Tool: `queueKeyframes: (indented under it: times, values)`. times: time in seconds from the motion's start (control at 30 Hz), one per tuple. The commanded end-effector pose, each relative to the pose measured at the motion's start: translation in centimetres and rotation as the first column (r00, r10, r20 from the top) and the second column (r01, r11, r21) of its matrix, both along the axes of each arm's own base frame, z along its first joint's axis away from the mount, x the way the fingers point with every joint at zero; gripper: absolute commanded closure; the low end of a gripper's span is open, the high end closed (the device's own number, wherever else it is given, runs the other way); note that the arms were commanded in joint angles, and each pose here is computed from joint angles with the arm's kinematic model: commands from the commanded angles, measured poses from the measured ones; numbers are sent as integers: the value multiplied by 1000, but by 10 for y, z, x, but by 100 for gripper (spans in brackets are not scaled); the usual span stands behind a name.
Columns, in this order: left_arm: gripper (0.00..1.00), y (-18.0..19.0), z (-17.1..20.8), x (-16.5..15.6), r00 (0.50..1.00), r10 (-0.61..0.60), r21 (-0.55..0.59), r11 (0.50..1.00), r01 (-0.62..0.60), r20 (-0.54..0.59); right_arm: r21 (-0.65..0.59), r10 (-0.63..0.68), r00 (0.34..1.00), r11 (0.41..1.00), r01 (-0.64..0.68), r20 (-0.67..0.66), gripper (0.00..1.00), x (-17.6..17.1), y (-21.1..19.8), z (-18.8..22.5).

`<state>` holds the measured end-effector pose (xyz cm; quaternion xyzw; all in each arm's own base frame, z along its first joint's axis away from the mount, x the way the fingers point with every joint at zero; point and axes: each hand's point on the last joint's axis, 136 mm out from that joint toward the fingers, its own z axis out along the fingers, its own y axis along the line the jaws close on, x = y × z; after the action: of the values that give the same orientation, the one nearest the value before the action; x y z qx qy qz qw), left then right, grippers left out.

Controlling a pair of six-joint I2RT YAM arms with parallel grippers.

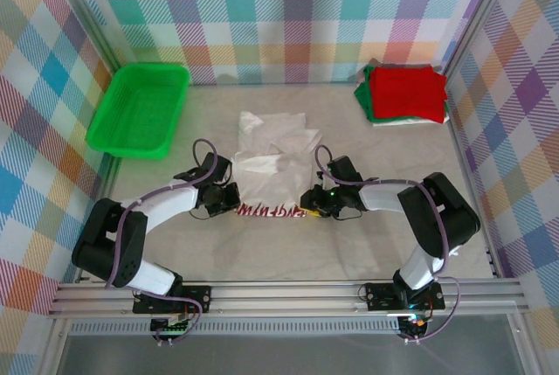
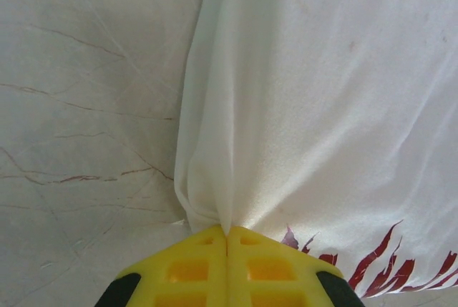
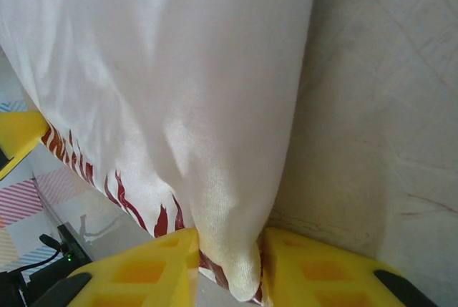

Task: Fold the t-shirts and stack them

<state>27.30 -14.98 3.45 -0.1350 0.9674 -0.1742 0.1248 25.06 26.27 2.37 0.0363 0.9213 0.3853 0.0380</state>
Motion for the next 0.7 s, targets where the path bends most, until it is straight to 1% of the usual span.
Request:
queueKeyframes:
  times: [0.0, 0.03, 0.1, 0.2, 0.3, 0.37, 0.5, 0.6, 0.67]
  values:
    - [100, 3, 4, -4, 1000, -1, 12, 1000, 0, 22, -19, 12, 1000, 1000, -11, 23, 77, 1, 0, 5]
    - [100, 3, 3, -4, 1000, 0, 16, 1000, 0, 20, -24, 14, 1000, 1000, -14, 19, 79, 0, -1, 3]
    - [100, 4, 1, -5, 1000, 2, 21, 1000, -2, 14, -26, 10, 1000, 1000, -10, 11, 90, -3, -2, 0]
    - [100, 7, -1, -9, 1000, 5, 27, 1000, -5, 7, -36, 11, 1000, 999, -11, 6, 100, -7, -6, 0]
    - [100, 8, 3, -17, 1000, -13, 19, 1000, 13, 2, -31, 18, 1000, 999, -17, 23, 100, -13, -10, 9]
    - [100, 9, 8, -29, 999, -40, 17, 999, 40, -1, -38, 35, 999, 999, -34, 25, 100, -23, -15, 17]
    - [100, 12, 24, -66, 994, -105, 20, 994, 105, -2, -26, 72, 997, 997, -71, 20, 100, -55, -28, 35]
    - [100, 2, 38, -91, 991, -132, -64, 989, 132, 4, -25, 88, 996, 996, -88, 5, 100, -79, -39, 46]
    - [100, -7, 51, -100, 989, -149, -119, 981, 150, 19, -21, 76, 997, 997, -76, 27, 100, -85, -45, 61]
